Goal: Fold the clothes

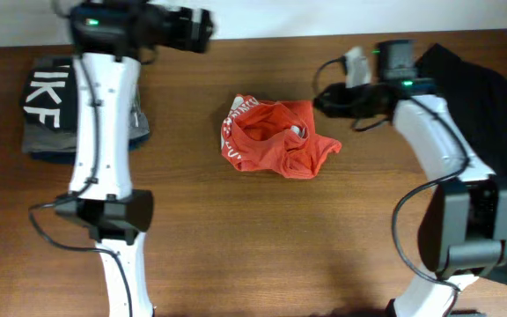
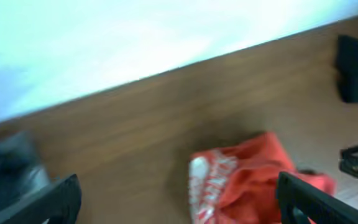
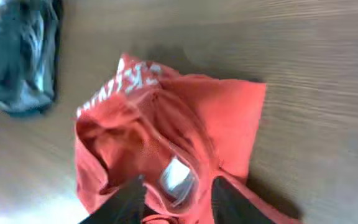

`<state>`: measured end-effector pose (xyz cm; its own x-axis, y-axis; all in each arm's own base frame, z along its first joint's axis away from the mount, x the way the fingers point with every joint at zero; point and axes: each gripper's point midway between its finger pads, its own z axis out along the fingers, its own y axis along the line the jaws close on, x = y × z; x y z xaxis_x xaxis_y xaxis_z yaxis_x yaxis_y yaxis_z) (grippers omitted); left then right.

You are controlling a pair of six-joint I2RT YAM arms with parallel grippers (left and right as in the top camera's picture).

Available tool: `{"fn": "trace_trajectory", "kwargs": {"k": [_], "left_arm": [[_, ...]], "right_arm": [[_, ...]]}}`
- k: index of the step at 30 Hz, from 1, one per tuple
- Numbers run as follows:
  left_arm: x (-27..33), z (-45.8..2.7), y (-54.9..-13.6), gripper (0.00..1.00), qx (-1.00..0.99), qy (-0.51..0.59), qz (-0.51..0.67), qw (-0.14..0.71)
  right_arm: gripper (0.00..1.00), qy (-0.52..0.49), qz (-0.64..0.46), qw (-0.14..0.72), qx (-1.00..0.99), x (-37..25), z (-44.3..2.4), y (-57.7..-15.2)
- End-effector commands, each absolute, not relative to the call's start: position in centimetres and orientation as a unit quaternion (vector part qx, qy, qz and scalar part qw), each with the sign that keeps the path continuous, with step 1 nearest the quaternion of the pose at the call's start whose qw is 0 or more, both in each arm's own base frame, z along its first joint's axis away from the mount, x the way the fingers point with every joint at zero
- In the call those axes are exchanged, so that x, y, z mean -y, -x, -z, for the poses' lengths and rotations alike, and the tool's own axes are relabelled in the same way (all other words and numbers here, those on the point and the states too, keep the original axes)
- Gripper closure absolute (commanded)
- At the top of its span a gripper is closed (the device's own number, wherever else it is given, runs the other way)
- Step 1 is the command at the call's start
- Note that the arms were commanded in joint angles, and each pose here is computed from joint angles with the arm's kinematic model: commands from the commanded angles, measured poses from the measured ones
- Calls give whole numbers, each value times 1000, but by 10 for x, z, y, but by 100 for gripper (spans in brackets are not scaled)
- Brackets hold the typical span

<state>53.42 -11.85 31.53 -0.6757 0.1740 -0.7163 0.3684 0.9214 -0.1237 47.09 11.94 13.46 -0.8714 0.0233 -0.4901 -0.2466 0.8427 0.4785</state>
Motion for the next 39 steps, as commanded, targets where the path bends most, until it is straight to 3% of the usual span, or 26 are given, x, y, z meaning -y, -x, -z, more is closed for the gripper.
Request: {"fn": "trace_trajectory", "kwargs": {"k": [1, 4, 8, 13, 17, 19, 22, 29, 39], "left_arm": [[97, -315, -529, 1, -915, -119, 133, 362], [79, -311, -528, 1, -921, -107, 126, 353], [78, -309, -526, 1, -921, -123, 117, 350], [78, -309, -525, 1, -922, -123, 117, 348], [78, -308, -525, 1, -923, -123, 117, 346], [78, -307, -525, 1, -923, -123, 117, 346], [78, -306, -523, 1, -925, -122, 117, 341], [76, -304, -523, 1, -926, -121, 111, 339], [76, -303, -521, 1, -927, -121, 112, 336]], "right_arm": [[54, 118, -171, 285, -936, -132, -134, -483], [46, 156, -165, 296, -928, -154, -124, -488], [25, 187, -161, 296, -923, -166, -104, -495], [22, 202, -166, 287, -922, -171, -82, -498], [34, 231, -185, 280, -913, -182, -74, -494], [54, 233, -186, 283, -912, -184, -75, -495], [94, 233, -187, 297, -907, -186, -79, -500], [96, 235, -186, 324, -897, -188, -92, -513], [96, 228, -174, 423, -860, -179, -173, -561]]}}
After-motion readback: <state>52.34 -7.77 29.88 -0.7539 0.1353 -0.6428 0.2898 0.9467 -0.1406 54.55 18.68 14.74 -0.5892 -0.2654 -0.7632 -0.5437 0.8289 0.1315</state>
